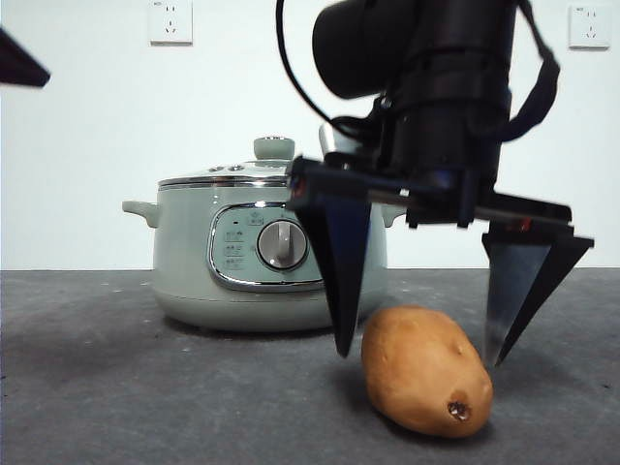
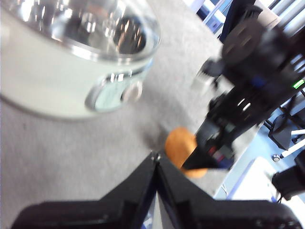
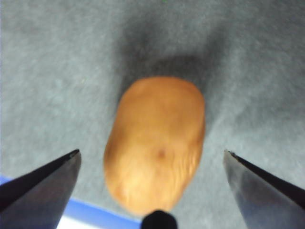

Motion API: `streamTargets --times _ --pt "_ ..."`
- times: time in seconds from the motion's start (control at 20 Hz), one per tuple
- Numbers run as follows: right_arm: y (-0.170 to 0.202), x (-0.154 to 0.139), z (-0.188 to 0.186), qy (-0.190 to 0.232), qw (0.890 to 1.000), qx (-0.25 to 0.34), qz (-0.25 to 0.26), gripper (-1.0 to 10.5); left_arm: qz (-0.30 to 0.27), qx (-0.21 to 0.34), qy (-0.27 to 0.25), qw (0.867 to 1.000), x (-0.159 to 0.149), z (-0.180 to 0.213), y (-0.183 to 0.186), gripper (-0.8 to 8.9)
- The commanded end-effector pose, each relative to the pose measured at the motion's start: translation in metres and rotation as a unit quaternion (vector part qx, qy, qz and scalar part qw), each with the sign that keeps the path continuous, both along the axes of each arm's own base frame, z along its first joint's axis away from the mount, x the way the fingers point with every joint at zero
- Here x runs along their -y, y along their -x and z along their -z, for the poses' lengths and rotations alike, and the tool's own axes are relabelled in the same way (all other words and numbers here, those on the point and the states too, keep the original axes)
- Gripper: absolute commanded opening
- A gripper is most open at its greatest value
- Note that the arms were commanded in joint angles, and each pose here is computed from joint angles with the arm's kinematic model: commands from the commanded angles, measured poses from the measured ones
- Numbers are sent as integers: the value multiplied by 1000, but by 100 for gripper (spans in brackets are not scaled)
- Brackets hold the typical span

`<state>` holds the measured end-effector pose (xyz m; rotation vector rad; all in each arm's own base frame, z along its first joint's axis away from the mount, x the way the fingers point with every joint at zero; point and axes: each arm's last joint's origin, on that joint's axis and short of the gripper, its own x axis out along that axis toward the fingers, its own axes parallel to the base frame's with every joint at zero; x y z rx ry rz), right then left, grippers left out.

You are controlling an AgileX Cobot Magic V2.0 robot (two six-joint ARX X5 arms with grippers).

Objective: Pick up the potato,open the lid,put the potato in the pot,close the lid

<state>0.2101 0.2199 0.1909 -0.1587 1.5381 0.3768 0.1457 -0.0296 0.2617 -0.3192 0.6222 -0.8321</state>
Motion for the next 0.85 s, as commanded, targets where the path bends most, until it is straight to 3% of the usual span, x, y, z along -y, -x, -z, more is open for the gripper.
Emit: streamTargets --times 0.05,0.2,0.45,0.5,0.65,0.85 --pt "-2 -2 9 10 1000 -8 5 503 4 -1 0 1000 1 -9 -4 -5" --pt "-3 -3 12 13 1000 -11 5 490 6 1 1 1000 1 -17 -10 -5" --pt "-4 -7 17 -14 999 -29 -14 18 2 -22 5 1000 2 -14 -16 -5" --pt "-4 -7 17 -14 999 -31 -22 -18 0 -33 8 999 2 -13 -17 -5" --pt "-4 -6 15 -9 999 -19 -27 -15 5 -66 9 998 2 -7 -18 -5" --pt "-1 -3 -2 -23 998 -2 -55 -15 58 -80 5 995 11 1 -22 -5"
